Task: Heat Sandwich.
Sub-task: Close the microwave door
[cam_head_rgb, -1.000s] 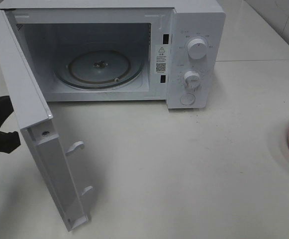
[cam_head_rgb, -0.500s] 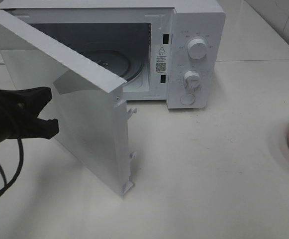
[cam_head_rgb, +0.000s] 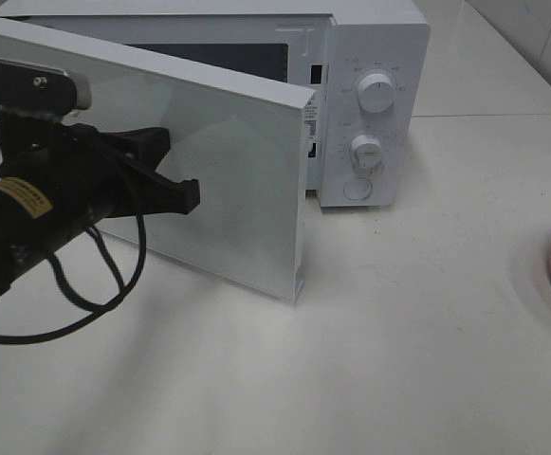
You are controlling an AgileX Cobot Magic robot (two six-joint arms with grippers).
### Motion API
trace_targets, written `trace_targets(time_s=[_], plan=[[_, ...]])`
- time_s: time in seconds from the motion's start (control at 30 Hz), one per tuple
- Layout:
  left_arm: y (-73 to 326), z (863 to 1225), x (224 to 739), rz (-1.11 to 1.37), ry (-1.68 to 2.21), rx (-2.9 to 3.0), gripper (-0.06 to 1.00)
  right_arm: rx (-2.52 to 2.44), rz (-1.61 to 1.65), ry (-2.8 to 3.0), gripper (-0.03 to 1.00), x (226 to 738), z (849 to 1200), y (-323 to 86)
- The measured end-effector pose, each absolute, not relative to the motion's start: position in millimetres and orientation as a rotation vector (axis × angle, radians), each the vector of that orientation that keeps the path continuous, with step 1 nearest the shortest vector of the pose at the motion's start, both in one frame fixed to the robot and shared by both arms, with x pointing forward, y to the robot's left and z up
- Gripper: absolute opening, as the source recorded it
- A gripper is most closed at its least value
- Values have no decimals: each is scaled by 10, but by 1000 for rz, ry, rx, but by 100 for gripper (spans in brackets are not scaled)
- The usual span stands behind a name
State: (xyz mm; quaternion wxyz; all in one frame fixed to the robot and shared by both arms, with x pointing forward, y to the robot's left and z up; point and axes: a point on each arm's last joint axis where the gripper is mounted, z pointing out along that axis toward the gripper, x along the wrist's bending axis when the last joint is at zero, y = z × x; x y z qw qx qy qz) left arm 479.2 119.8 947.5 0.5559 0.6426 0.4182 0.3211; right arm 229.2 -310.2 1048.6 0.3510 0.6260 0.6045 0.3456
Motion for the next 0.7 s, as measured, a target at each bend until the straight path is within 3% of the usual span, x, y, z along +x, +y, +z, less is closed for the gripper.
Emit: trace_targets(time_s=[0.7], plan=[[639, 9448, 5304, 744, 985, 1473, 0, 1621, 895, 1565, 77, 2292, 10486, -3102]])
